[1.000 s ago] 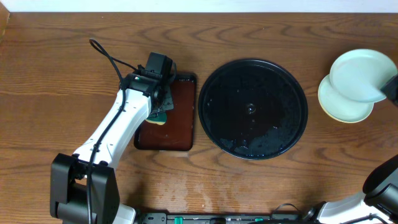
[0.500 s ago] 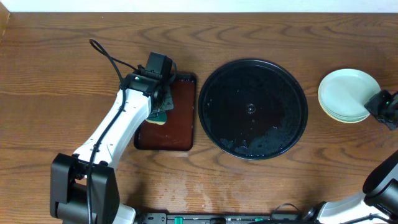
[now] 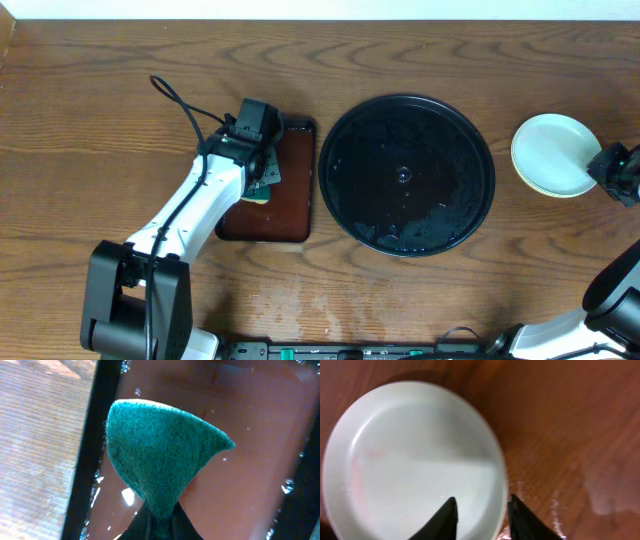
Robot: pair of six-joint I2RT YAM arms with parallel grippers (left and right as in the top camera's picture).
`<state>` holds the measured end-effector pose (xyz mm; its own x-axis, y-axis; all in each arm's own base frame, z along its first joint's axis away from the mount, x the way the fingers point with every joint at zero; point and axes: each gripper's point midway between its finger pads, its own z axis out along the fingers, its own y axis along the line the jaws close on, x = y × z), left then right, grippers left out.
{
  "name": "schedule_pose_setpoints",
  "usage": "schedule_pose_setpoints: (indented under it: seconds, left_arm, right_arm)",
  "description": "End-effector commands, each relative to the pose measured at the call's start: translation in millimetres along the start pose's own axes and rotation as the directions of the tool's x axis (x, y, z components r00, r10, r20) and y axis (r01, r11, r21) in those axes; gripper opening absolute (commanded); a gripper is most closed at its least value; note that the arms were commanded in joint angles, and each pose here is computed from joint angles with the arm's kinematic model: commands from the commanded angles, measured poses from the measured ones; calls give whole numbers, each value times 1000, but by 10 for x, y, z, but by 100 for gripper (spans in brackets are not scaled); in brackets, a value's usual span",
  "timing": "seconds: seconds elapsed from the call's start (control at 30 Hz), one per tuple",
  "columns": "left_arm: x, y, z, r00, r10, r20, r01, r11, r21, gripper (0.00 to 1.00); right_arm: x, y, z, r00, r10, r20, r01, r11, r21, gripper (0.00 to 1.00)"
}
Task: Clean dirty plates on tray and stack at the side
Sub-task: 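Release the plate and lower the sponge onto the small tray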
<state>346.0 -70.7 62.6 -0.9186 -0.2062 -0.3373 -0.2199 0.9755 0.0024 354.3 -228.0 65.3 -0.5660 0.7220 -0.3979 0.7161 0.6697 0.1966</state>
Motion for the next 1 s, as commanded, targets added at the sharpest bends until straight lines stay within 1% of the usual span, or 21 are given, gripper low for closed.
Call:
schedule_pose_setpoints:
  seconds: [0.0, 0.13, 0.2, 0.27, 0.3, 0.37, 0.4, 0.5, 0.53, 0.57, 0.63, 0.67, 0.97]
  left_arm:
    - [77, 44, 86, 1000, 12, -3, -12, 1000, -8, 8]
    - [76, 40, 103, 1000, 11, 3, -11, 1000, -5, 9]
    - [70, 37, 104, 1000, 11, 6, -11, 1000, -3, 12]
    - [68, 37, 104, 1000, 10, 6, -10, 1000, -3, 17]
    - [67, 38, 104, 1000, 10, 7, -10, 1000, -4, 27]
    - [61, 34, 104, 1000, 10, 9, -10, 1000, -2, 40]
    - [53, 30, 104, 1000, 9, 12, -9, 1000, -1, 48]
    - [42, 23, 104, 1000, 8, 17, -8, 1000, 2, 65]
    - [42, 23, 104, 1000, 8, 17, -8, 1000, 2, 67]
    - [42, 25, 104, 1000, 8, 17, -8, 1000, 1, 70]
    - [45, 25, 104, 1000, 8, 16, -8, 1000, 1, 75]
    - [43, 25, 104, 1000, 8, 16, -8, 1000, 1, 76]
    - [44, 26, 104, 1000, 8, 16, -8, 1000, 1, 78]
  right_arm:
    - [86, 375, -53, 995, -98, -8, 97, 990, -102, 35]
    - [220, 751, -50, 975, -221, -2, 218, 965, -145, 43]
    - [285, 923, -55, 961, -275, 5, 272, 948, -165, 46]
    - [396, 1126, -64, 945, -327, 6, 322, 927, -191, 50]
    - [451, 1213, -70, 938, -348, 5, 342, 918, -202, 52]
    - [565, 1396, -86, 915, -403, 10, 395, 891, -224, 58]
    - [651, 1540, -102, 893, -449, 21, 440, 865, -241, 61]
    - [804, 1752, -132, 863, -505, 31, 494, 827, -268, 69]
    - [840, 1788, -137, 858, -513, 31, 501, 822, -272, 73]
    - [869, 1817, -142, 853, -521, 31, 508, 816, -274, 99]
    - [922, 1845, -149, 847, -531, 23, 516, 810, -279, 99]
    - [948, 1849, -151, 844, -536, 16, 518, 808, -280, 99]
    - [957, 1837, -149, 844, -536, 10, 517, 810, -278, 99]
